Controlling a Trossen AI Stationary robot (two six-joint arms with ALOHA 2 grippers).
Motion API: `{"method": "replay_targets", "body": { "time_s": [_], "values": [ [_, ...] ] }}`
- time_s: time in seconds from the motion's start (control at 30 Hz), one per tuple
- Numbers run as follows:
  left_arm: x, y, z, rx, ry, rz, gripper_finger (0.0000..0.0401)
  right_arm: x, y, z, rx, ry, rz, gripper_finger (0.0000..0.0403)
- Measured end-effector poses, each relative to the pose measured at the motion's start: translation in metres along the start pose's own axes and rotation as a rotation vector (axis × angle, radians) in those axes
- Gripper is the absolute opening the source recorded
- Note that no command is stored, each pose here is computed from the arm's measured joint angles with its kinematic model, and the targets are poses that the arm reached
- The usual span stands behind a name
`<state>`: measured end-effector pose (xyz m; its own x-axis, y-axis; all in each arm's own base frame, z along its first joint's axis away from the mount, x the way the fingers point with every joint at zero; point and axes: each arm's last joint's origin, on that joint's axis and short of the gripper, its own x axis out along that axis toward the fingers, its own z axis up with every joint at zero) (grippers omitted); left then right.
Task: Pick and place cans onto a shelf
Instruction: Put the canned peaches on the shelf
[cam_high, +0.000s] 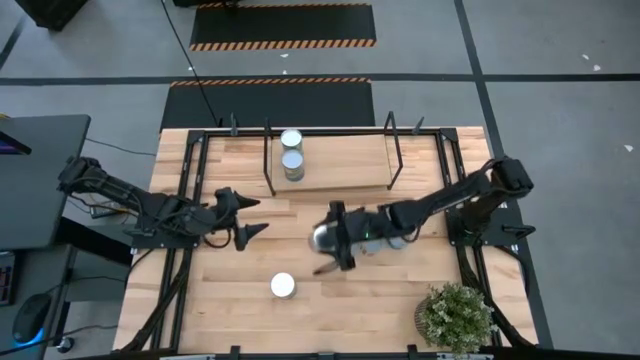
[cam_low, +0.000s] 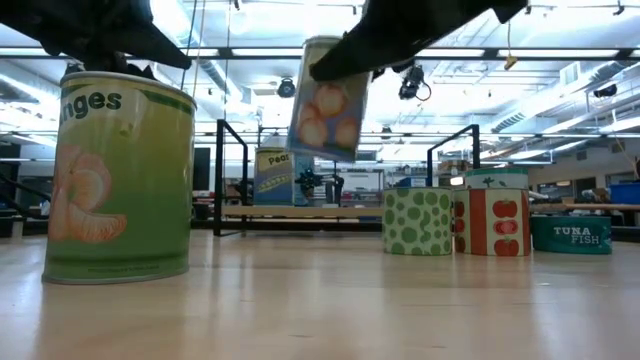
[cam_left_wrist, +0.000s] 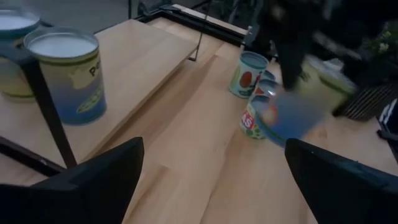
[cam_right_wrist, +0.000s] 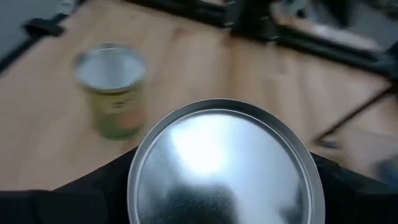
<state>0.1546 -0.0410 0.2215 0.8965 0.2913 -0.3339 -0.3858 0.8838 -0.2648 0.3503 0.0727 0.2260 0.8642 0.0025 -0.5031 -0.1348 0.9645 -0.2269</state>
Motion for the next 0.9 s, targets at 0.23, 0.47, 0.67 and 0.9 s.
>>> {"method": "replay_targets", "body": {
  "time_s": [0.23, 0.47, 0.67, 0.9],
  "values": [
    [0.001, 0.001, 0.000, -0.019, 0.000, 0.007, 0.0396, -0.001, -0.073, -0.010, 0.003, 0.003, -0.049, 0.0322],
    [0.001, 0.001, 0.000, -0.029, -0.004, 0.014, 0.0396, -0.008, -0.144, -0.034, 0.033, 0.029, -0.145, 0.0322],
    [0.001, 0.001, 0.000, -0.043, -0.004, 0.014, 0.0396, -0.012, -0.185, -0.061, 0.090, 0.077, -0.152, 0.0322],
    [0.002, 0.003, 0.001, -0.045, -0.015, 0.039, 0.0396, -0.016, -0.213, -0.071, 0.149, 0.086, -0.189, 0.0322]
  ]
}}
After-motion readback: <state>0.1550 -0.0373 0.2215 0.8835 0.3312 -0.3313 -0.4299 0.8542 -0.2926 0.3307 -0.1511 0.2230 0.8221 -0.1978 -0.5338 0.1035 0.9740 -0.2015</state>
